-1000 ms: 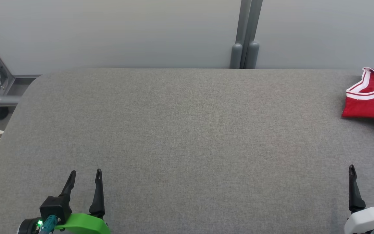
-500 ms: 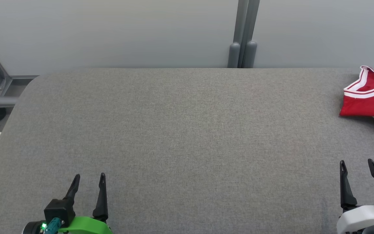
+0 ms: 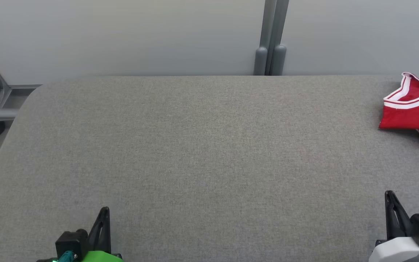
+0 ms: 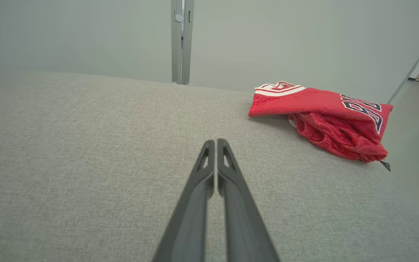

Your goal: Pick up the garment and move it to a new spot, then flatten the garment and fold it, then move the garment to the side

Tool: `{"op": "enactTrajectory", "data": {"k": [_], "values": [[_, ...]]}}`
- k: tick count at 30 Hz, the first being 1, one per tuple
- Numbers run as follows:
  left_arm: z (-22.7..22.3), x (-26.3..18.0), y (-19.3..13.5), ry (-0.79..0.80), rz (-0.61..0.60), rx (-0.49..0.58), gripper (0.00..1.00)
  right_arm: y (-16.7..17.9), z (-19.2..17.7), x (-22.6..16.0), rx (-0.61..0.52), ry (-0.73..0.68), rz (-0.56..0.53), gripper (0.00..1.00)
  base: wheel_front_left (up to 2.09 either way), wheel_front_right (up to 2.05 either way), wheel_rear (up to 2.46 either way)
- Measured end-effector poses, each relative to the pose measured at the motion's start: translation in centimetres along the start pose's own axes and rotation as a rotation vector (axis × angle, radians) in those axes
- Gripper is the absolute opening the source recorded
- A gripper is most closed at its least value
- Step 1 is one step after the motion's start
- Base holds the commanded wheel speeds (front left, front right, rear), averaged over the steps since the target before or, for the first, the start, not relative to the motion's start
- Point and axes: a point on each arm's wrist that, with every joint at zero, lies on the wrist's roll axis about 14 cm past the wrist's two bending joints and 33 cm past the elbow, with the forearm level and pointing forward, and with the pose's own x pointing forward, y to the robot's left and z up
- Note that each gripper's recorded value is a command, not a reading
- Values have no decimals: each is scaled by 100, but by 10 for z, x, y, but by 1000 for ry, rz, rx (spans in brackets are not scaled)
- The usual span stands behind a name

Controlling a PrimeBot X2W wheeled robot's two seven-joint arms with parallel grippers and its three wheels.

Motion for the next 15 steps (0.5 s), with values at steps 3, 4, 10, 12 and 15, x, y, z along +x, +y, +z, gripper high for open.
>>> {"op": "enactTrajectory", "data": {"k": [3,4,10,12,15], "values": [[-11,-4,0,37,7,-18,0,3,-10,-3,28,34,-4,0,0,0,0],[-12,-4,0,42,12,-34,0,3,-11,-3,47,42,-9,0,0,0,0],[-12,-3,4,52,38,-131,0,-1,-13,-3,157,54,-37,0,0,0,0],[-11,-2,6,51,48,-166,0,-1,-13,-2,202,55,-44,0,0,0,0],[-10,0,8,54,59,-221,0,-1,-13,-2,264,56,-53,0,0,0,0]]}}
